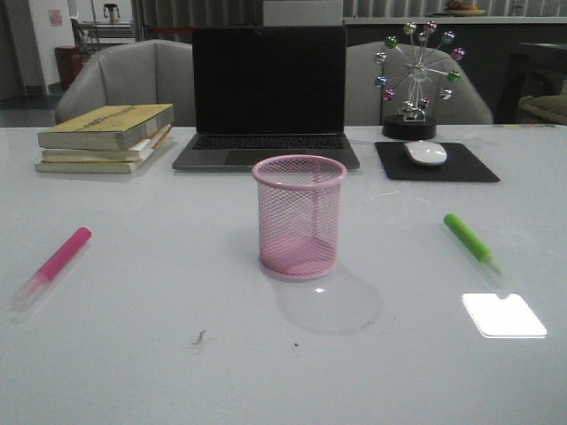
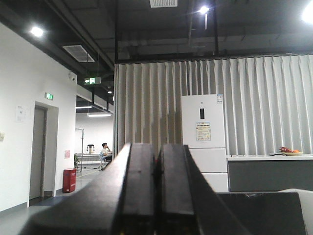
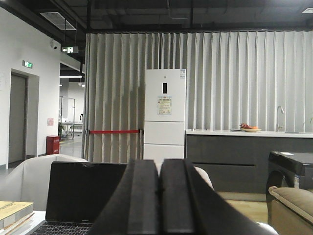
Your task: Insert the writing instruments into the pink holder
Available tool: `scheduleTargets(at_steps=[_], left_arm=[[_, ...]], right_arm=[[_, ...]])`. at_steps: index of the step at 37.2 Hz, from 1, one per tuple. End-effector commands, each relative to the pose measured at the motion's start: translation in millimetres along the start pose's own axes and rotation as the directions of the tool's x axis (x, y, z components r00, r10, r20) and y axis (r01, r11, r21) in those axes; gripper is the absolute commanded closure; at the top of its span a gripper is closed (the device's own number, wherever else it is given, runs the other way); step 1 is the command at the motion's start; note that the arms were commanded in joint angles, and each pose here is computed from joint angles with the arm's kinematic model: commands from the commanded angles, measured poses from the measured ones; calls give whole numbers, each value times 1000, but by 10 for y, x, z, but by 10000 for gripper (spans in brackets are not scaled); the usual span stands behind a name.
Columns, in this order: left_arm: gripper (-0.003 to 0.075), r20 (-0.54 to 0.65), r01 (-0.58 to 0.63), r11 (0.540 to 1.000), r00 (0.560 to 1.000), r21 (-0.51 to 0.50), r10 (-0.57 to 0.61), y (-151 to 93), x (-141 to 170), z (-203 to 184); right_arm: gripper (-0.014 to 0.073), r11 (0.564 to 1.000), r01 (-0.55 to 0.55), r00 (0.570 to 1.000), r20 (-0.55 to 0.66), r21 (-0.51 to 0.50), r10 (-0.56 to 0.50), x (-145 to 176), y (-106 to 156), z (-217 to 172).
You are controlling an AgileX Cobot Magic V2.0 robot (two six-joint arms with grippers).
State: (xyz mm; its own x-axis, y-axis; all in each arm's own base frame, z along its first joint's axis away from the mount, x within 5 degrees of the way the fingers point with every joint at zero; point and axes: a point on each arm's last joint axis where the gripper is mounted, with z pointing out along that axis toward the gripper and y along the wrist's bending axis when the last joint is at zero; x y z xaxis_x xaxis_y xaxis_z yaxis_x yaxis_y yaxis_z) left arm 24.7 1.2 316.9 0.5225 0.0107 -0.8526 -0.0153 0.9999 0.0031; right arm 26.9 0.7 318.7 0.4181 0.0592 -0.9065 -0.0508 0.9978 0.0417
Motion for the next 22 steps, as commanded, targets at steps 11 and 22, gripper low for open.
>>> scheduleTargets(at_steps=[11,22], left_arm=[[629,-182,-52,998,982,25,56,-20,-328,858],[629,-486,-45,998,872,45,61,-36,447,1383]], right_arm=[[545,1000,-1,987,-159,6,1,-353,19,842],[545,1000,4,853,-522,20,7,405,-10,1393]])
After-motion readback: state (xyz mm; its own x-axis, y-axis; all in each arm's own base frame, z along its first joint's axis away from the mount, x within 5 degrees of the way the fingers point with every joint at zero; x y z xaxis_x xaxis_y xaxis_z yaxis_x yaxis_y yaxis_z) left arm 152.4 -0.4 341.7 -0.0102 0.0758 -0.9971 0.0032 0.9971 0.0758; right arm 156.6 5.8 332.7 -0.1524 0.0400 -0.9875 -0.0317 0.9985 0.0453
